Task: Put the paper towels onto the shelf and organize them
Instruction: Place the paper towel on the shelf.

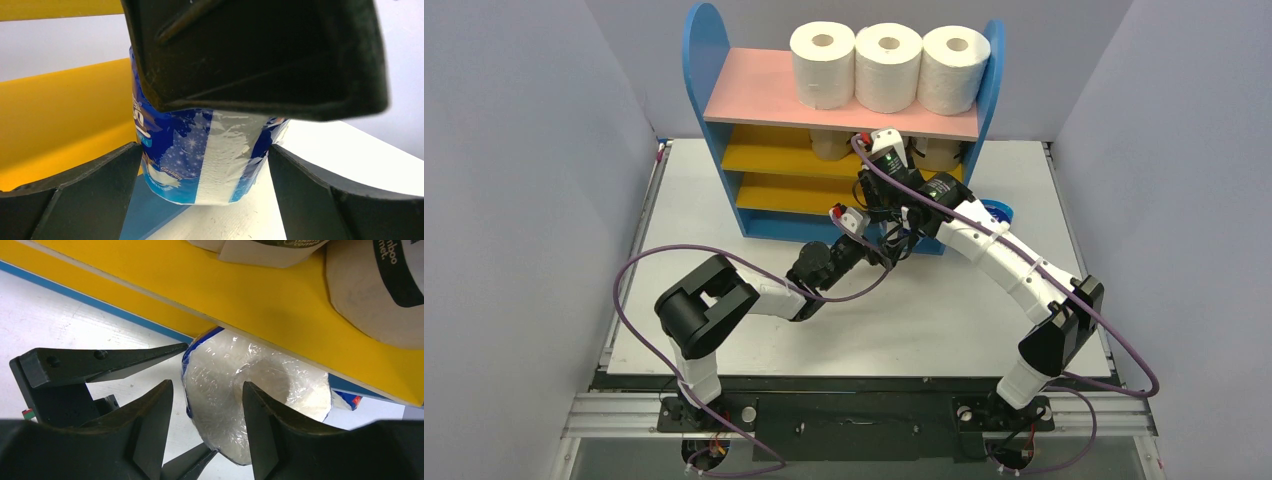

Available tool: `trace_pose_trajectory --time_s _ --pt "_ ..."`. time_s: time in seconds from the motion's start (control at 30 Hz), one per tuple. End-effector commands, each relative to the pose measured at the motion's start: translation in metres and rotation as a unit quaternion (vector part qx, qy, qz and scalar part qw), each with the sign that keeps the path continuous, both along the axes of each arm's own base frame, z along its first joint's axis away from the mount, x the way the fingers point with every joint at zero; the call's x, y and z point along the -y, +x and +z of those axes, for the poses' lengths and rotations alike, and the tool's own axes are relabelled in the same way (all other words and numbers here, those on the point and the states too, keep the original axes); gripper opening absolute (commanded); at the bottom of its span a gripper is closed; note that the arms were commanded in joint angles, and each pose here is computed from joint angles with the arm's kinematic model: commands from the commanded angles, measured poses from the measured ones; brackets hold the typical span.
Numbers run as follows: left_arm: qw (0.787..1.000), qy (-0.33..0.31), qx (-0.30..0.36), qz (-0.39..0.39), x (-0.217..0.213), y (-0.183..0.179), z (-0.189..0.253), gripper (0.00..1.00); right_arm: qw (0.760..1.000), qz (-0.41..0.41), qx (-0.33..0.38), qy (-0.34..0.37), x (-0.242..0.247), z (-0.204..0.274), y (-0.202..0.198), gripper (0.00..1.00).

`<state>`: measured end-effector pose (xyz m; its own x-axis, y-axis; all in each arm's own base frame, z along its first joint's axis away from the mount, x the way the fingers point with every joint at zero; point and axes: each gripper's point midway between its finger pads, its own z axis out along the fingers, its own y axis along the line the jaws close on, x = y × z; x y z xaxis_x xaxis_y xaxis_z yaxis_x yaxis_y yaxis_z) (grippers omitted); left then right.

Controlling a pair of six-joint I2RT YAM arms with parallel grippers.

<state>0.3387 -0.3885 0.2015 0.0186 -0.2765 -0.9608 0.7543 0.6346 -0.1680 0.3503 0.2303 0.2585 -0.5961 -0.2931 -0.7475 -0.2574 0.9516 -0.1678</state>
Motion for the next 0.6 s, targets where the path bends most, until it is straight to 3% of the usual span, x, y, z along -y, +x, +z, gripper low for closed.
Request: trace_pose_trajectory --time_s 0.0,0.57 --pt "0.998 -0.043 0.037 0.015 0.002 0.009 0.036 0.96 0.996 -0.029 0.067 0.055 0.003 0.046 0.017 0.5" --pt "0.998 -0.048 0.041 0.017 0.009 0.017 0.042 0.96 0.987 -0.049 0.118 0.098 0.039 0.092 -0.017 0.53"
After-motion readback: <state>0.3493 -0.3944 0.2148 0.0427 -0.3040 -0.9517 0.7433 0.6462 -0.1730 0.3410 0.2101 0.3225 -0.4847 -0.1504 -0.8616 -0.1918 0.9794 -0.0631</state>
